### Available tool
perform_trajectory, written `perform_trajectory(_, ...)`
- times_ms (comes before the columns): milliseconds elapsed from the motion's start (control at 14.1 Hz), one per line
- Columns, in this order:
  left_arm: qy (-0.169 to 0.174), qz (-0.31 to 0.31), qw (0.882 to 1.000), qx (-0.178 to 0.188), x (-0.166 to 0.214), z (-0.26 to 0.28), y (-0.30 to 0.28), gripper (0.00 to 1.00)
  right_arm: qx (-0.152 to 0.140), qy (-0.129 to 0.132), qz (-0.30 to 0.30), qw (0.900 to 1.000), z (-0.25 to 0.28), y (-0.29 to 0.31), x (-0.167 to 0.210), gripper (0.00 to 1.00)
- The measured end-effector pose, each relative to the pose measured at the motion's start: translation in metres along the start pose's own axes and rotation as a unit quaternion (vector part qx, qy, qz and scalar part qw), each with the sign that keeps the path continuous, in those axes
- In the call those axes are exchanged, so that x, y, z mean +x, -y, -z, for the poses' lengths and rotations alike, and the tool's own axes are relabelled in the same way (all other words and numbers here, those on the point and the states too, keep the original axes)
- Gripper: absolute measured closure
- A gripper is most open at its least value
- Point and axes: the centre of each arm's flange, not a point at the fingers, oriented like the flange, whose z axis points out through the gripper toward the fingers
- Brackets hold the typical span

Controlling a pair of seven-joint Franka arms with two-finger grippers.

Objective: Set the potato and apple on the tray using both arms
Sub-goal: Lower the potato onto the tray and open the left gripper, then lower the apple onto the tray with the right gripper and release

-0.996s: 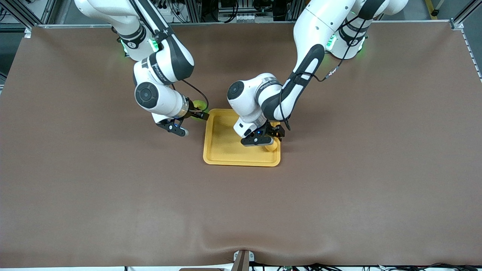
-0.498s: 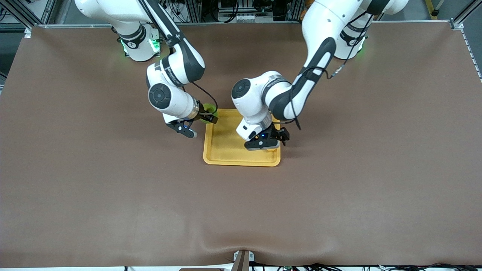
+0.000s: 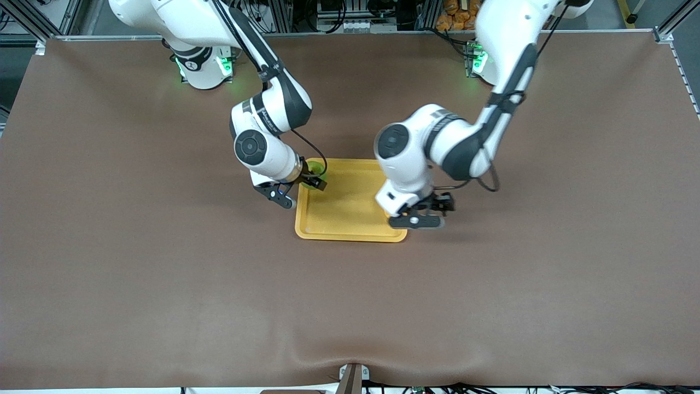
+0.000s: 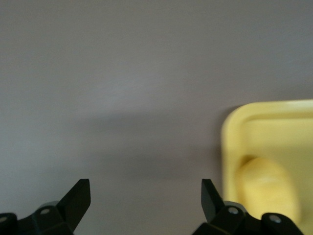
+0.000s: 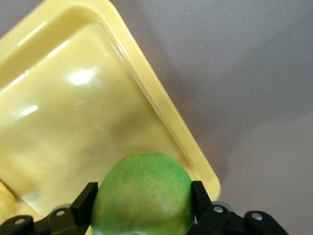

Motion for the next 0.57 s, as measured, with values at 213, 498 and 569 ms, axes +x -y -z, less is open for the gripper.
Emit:
perform_trajectory(213, 0.062, -0.044, 0.997, -0.003, 0.009, -0.004, 0.075, 0.0, 0.0, -0.003, -0.011, 1.0, -0.011, 0.013, 0.007, 0.18)
perform_trajectory(498, 0.131, -0.093, 0.986, -0.043, 0.008, -0.013, 0.139, 0.0, -0.001, -0.012, -0.013, 1.0, -0.034, 0.015, 0.011, 0.18)
perform_trajectory(569, 0.146, -0.102, 0.983, -0.047, 0.005, -0.016, 0.146, 0.0, -0.003, -0.013, -0.014, 1.0, -0.04, 0.016, 0.01, 0.18)
